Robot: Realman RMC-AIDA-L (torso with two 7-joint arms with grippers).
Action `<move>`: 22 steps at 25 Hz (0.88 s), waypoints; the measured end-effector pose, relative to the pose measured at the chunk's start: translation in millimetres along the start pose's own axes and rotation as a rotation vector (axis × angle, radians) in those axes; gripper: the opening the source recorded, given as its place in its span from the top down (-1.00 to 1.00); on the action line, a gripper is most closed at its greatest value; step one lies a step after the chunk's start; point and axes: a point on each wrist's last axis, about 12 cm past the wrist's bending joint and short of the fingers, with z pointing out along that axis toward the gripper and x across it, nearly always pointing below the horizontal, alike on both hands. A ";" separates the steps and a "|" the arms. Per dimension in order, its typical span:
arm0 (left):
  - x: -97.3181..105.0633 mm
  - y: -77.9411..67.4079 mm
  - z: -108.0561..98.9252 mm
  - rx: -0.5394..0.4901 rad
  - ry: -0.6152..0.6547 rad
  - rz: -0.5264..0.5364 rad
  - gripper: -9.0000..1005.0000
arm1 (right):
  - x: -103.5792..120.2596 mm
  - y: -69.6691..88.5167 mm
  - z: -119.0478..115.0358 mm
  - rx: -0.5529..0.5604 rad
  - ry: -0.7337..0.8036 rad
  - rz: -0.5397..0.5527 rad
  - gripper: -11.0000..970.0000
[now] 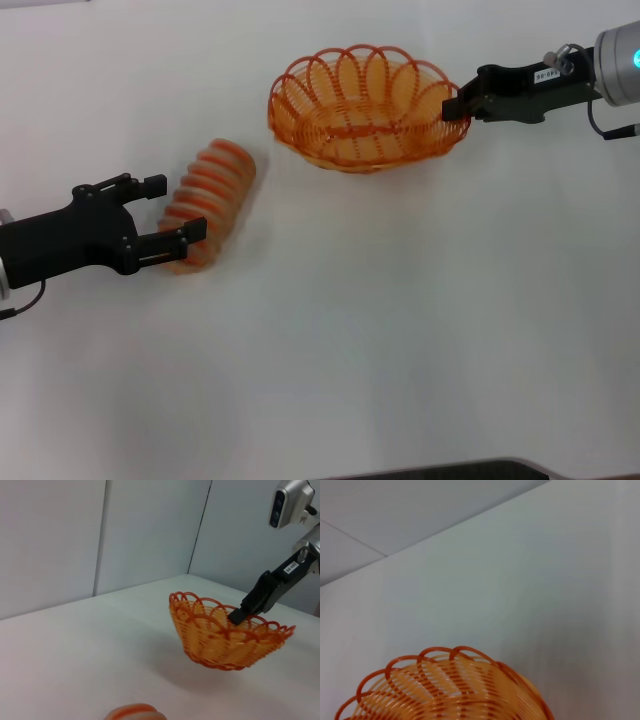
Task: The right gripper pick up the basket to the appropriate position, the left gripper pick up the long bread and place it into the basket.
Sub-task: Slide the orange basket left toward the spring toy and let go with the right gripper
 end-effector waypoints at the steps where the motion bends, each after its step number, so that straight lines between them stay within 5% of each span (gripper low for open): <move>1: 0.0 0.0 0.0 0.000 0.000 0.000 -0.68 | 0.3 -0.5 0.6 0.002 -0.001 0.005 0.79; 22: 0.6 0.4 -0.9 -0.005 0.003 0.013 -0.68 | 4.9 -1.6 13.1 0.040 0.007 0.049 0.79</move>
